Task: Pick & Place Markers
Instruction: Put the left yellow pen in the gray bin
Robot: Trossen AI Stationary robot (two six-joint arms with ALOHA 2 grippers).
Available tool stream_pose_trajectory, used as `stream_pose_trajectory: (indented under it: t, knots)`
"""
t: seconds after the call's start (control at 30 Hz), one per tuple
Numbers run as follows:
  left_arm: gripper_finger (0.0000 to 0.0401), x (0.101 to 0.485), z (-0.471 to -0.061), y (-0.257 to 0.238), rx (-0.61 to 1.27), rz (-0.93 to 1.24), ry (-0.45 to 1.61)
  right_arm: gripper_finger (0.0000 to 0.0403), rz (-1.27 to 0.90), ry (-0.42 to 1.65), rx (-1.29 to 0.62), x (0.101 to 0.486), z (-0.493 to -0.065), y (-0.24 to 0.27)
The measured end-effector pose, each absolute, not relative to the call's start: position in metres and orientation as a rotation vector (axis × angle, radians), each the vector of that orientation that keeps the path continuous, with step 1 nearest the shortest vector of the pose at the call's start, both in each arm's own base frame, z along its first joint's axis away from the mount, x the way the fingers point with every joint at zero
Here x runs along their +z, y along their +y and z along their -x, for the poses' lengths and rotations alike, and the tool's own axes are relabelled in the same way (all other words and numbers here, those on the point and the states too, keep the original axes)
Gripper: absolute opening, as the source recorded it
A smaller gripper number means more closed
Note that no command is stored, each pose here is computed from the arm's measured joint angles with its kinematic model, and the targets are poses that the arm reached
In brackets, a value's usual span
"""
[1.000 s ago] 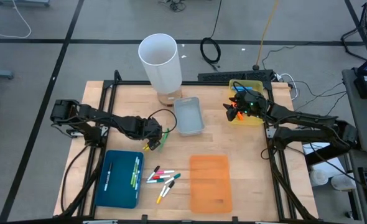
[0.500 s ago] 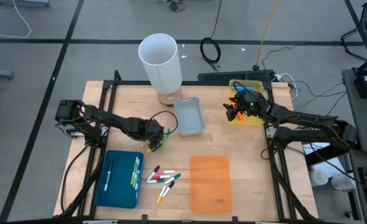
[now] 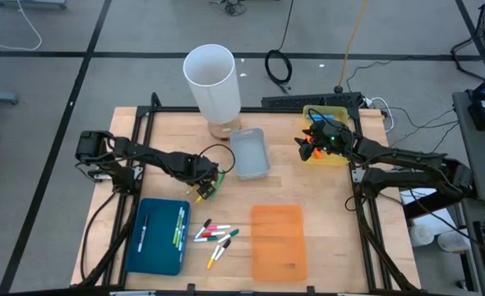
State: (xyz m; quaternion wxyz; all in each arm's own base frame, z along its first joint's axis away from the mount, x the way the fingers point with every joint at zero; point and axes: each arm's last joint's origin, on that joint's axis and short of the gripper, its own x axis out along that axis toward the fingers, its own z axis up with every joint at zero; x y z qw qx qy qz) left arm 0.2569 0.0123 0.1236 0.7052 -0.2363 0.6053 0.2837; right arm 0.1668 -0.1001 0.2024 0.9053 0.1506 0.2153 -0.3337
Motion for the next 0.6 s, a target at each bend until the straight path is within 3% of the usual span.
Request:
stream_pose_trajectory:
  t: [0.4, 0.47, 0.6]
  knots:
    - [0.0049, 0.1242, -0.2612, 0.0119, 0.583, 0.488, 1.31, 0.0226, -0.309, 0.44, -0.689, 0.2028, -0.167, -0.1002]
    - [0.0029, 0.1243, -0.2615, 0.012, 0.57, 0.47, 1.309, 0.0226, -0.309, 0.44, -0.689, 0.2028, -0.167, -0.1001]
    - [0.0029, 0.1245, -0.2625, 0.0119, 0.57, 0.46, 1.298, 0.0226, -0.309, 0.44, -0.689, 0.2028, -0.167, -0.1002]
